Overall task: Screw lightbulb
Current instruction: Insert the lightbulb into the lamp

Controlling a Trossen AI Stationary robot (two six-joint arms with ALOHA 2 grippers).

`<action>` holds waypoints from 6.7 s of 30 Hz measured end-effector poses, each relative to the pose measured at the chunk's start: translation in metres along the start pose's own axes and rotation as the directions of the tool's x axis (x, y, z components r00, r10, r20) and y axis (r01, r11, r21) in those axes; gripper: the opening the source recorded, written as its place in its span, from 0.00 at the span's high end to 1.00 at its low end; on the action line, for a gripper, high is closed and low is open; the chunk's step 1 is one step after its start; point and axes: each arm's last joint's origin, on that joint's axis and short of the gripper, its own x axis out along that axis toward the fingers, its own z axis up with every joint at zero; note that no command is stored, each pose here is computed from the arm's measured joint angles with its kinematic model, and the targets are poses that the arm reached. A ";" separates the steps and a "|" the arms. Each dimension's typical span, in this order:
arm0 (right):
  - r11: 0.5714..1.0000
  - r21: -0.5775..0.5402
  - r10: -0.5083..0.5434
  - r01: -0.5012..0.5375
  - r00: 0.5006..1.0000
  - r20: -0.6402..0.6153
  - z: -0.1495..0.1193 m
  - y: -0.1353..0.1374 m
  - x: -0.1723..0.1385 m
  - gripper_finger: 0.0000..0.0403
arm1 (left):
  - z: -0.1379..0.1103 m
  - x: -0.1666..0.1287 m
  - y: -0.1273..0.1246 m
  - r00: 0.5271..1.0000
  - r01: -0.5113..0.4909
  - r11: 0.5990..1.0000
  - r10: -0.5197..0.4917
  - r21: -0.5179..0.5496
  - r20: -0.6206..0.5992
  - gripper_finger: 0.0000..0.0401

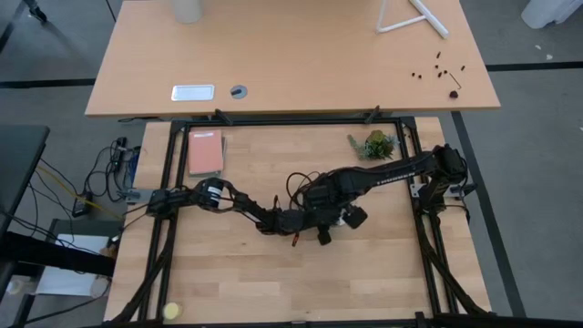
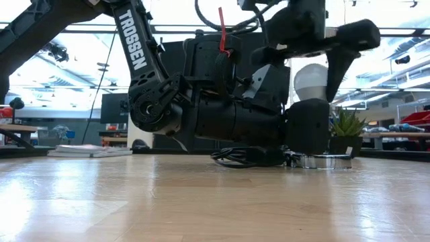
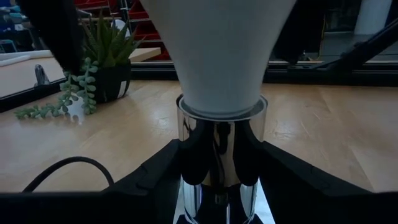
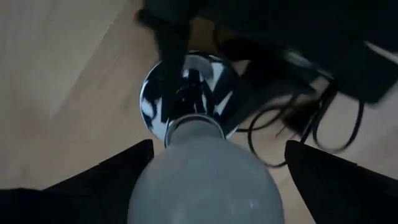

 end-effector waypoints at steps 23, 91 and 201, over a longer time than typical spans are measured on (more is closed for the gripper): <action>0.997 -0.073 0.028 -0.030 0.999 -0.022 -0.002 0.007 0.014 0.39 | 0.000 0.000 0.000 1.000 0.002 1.000 -0.002 0.002 -0.002 0.50; 0.991 0.052 0.120 -0.121 0.992 0.035 0.004 0.016 0.012 0.05 | 0.000 0.000 -0.002 1.000 0.024 1.000 -0.024 -0.005 -0.001 0.50; 0.816 0.574 -0.158 0.072 0.982 0.102 0.005 0.024 -0.022 0.14 | -0.002 -0.001 -0.005 0.998 0.063 0.998 -0.064 -0.022 -0.022 0.50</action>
